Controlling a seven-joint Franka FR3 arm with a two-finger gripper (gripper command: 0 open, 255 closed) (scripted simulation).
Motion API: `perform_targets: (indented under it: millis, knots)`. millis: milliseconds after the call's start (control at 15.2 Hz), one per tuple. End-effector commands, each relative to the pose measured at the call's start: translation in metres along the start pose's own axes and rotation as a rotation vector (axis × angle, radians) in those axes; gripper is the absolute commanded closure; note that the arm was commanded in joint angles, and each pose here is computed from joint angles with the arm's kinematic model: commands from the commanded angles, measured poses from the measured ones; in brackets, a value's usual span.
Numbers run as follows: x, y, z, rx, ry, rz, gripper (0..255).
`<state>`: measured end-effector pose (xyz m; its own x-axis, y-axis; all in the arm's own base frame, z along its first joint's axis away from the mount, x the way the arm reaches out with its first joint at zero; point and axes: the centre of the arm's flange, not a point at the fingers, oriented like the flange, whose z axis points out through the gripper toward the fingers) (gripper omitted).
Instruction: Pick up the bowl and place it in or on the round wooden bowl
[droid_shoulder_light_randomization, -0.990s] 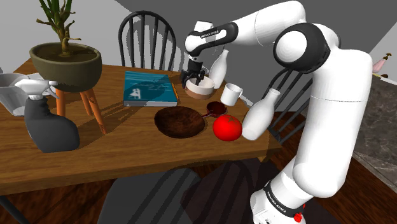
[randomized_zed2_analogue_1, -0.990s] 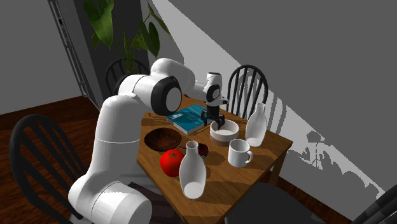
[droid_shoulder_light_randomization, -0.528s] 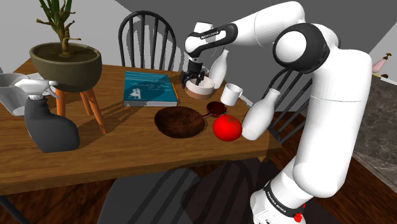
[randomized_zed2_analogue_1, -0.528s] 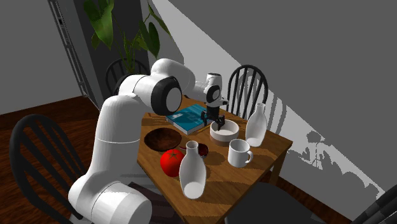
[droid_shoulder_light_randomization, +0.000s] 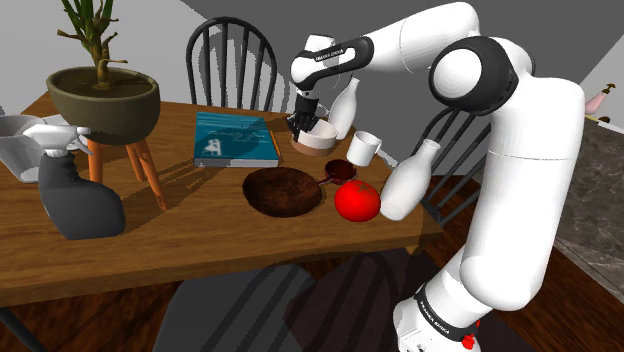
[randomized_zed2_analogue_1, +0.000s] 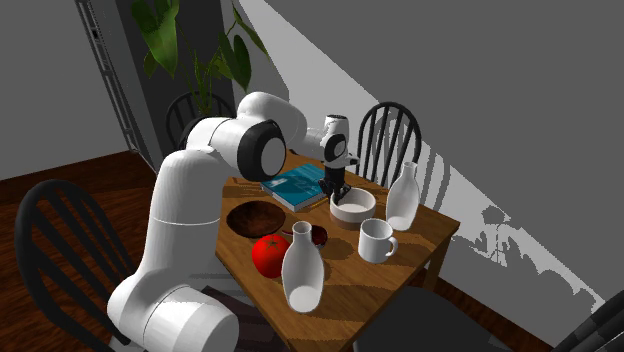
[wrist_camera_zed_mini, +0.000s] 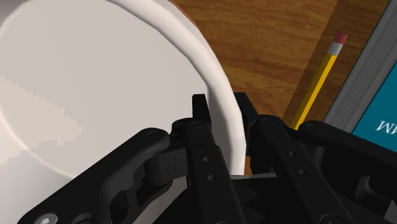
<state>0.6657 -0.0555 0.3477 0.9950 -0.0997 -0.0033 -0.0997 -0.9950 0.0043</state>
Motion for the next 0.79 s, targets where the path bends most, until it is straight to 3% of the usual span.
perform_targets:
  millis: [0,726]
  knots:
    - [0.000,0.000,0.000,0.000,0.000,0.000,255]
    - [0.000,0.000,-0.053,0.000,0.000,0.000,255]
